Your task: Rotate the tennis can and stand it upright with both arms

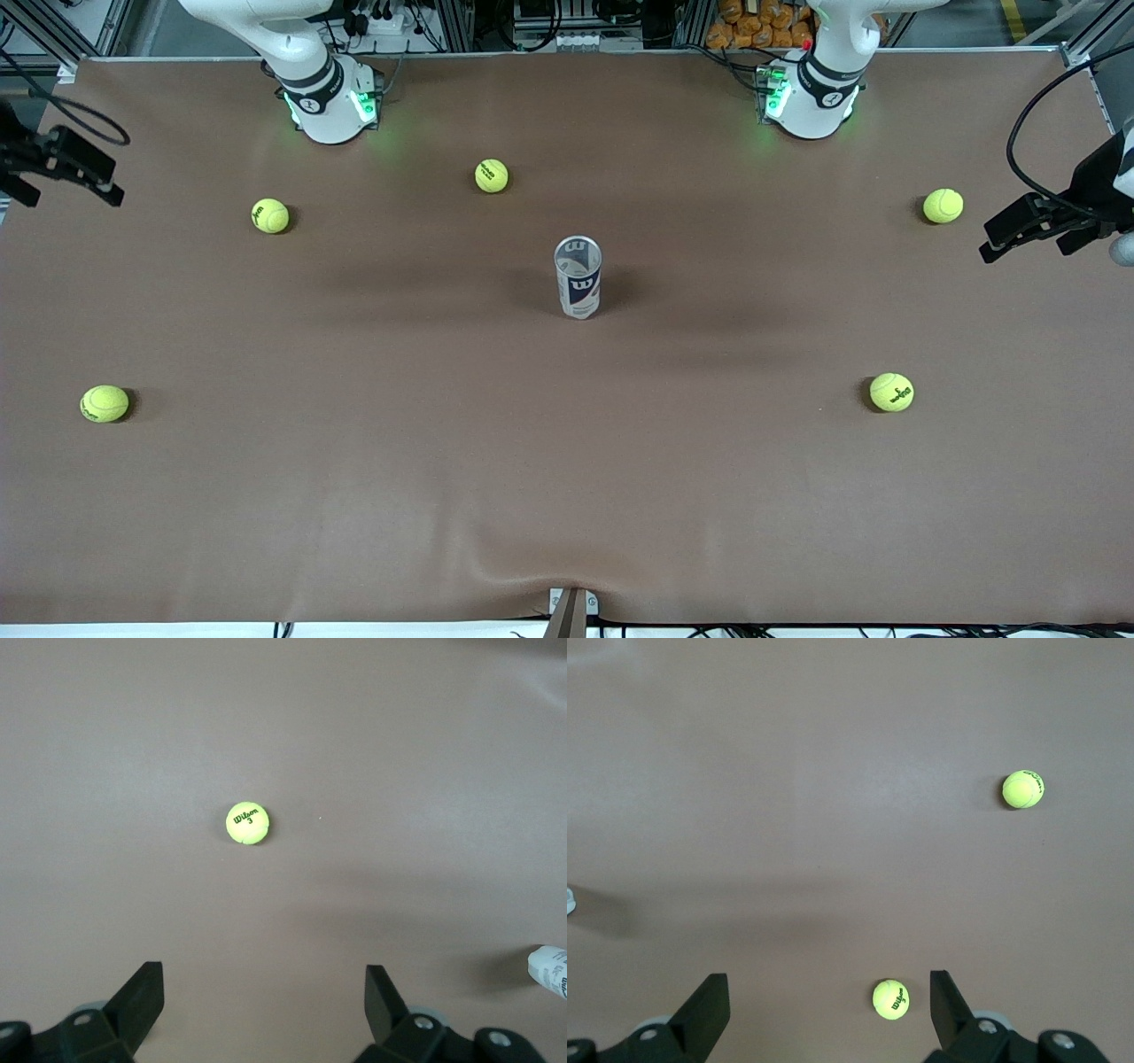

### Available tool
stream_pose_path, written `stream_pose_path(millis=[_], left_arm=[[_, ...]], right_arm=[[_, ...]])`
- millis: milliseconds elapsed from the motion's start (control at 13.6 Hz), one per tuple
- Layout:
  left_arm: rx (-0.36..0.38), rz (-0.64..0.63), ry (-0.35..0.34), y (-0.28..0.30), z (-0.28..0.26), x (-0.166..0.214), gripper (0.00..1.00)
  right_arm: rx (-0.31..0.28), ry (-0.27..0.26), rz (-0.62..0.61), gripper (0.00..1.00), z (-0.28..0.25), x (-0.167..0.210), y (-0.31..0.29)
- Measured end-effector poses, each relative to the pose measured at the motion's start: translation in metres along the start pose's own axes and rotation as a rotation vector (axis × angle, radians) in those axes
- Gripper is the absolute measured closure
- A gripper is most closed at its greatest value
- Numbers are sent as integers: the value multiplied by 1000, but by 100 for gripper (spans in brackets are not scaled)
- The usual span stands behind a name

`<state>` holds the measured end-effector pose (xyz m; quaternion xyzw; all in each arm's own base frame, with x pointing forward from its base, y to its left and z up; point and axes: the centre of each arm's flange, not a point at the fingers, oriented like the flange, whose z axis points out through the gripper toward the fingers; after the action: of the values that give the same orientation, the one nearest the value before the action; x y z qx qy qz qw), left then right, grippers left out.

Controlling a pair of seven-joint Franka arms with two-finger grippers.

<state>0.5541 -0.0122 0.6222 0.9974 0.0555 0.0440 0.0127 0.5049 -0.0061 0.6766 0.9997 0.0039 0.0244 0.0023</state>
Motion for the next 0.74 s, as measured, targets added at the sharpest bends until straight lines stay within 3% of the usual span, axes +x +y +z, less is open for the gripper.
stream_pose_path(millis=[736], left_arm=[[21,14,-2,4,-3,-3,0]], right_arm=[[1,-9,-4,0,3,-3,-2]])
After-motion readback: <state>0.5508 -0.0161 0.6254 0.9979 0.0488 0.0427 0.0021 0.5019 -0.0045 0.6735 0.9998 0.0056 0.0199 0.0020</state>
